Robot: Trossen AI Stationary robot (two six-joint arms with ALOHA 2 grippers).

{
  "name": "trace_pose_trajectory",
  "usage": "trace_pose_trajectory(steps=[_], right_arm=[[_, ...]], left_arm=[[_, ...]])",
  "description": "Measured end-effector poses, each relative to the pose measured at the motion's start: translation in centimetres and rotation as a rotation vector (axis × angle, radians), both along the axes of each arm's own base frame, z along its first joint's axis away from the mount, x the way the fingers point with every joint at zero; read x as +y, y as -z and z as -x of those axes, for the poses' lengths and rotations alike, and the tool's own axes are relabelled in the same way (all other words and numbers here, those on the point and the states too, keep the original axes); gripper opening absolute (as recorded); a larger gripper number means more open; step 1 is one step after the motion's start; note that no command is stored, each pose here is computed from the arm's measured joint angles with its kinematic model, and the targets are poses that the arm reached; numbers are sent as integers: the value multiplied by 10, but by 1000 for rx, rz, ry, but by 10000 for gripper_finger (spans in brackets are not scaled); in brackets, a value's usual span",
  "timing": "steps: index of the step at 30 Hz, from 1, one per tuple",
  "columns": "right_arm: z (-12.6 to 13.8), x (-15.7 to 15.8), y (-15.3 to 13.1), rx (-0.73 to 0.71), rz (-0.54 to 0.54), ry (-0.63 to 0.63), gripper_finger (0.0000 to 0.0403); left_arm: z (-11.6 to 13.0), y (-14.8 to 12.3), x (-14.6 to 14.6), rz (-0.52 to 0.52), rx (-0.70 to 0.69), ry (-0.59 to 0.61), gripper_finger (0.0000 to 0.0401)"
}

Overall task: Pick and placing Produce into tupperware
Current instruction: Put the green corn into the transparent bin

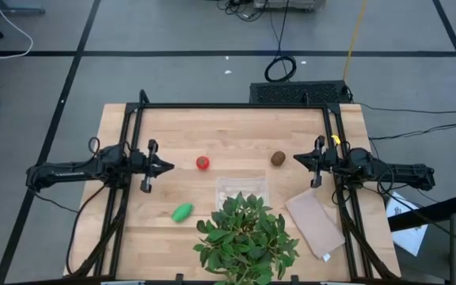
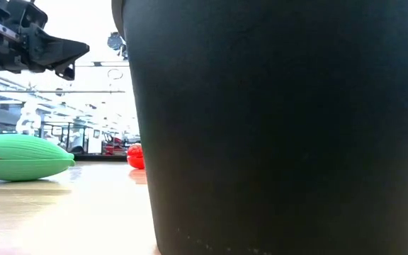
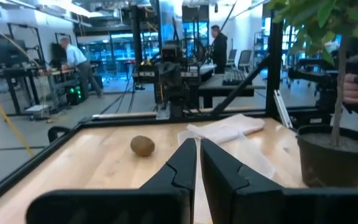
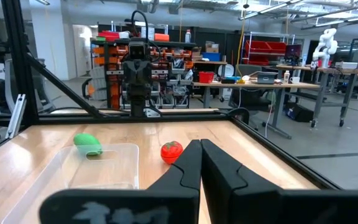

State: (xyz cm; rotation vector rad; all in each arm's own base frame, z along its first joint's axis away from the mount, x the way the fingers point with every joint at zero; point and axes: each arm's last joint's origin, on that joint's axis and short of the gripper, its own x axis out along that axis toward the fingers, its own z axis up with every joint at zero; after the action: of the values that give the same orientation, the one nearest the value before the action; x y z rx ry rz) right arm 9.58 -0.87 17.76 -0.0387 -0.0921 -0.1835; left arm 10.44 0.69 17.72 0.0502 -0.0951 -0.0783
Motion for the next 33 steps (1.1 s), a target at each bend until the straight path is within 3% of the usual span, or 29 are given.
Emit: trace_pose_trajectory(steps=[6, 14, 19, 28, 33], right_arm=[[0, 0, 0, 0, 0, 0, 0], [0, 0, 0, 1, 0, 0, 0], [0, 0, 0, 0, -3, 0, 0], [0, 0, 0, 0, -4, 6, 0], [0, 0, 0, 1, -5, 7, 0]], left_arm=[[3, -23, -2, 0, -55, 38, 61], [7, -47, -4, 64, 102, -17, 189], [1, -54, -8, 109, 149, 30, 249], [-7, -61, -27, 77, 143, 283, 266], [-14, -65, -38, 23, 88, 297, 266]])
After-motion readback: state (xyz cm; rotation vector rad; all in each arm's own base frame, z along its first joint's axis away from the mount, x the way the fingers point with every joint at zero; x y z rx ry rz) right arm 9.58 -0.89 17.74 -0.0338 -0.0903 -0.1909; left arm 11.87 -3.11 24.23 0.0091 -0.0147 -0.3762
